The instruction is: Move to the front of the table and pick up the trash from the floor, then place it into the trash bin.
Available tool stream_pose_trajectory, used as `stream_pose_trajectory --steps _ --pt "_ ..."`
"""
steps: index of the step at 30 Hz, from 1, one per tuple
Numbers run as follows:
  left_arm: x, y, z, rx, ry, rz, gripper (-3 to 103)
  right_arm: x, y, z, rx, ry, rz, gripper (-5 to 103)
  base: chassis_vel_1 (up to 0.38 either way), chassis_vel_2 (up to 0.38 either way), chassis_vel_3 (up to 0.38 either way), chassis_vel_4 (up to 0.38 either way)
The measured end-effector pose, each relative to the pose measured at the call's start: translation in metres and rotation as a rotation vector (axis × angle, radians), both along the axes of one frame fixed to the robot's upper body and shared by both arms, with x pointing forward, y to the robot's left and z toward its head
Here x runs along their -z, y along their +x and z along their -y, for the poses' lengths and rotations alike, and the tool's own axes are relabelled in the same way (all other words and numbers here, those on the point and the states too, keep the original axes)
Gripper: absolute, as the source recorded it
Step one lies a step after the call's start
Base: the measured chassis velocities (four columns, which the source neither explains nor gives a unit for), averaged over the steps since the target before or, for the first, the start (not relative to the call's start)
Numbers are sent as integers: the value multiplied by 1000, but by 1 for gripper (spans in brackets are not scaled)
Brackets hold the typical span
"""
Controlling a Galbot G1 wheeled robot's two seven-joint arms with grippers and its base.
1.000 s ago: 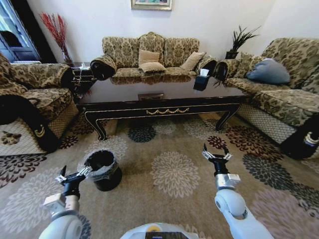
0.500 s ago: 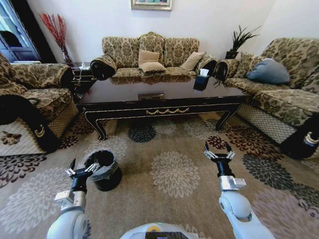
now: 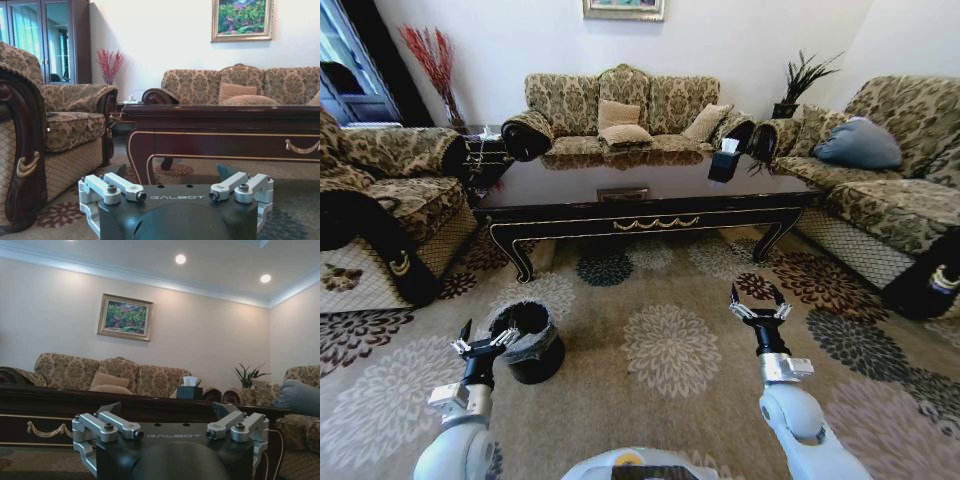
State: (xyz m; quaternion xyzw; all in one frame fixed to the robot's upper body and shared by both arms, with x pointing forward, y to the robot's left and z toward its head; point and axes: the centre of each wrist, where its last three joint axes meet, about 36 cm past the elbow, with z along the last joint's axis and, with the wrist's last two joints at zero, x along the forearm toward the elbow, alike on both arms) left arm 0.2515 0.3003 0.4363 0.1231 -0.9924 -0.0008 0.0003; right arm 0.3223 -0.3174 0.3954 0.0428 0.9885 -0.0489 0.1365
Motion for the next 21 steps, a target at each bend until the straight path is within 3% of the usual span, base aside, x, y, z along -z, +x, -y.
stream_pose_trajectory --steps 9,21 --pt "0 0 0 -1 0 0 100 0 0 0 1 1 -1 100 83 -81 -73 64" --pt "-1 0 0 -2 -1 -1 100 0 0 0 2 1 -3 100 254 -268 -249 254"
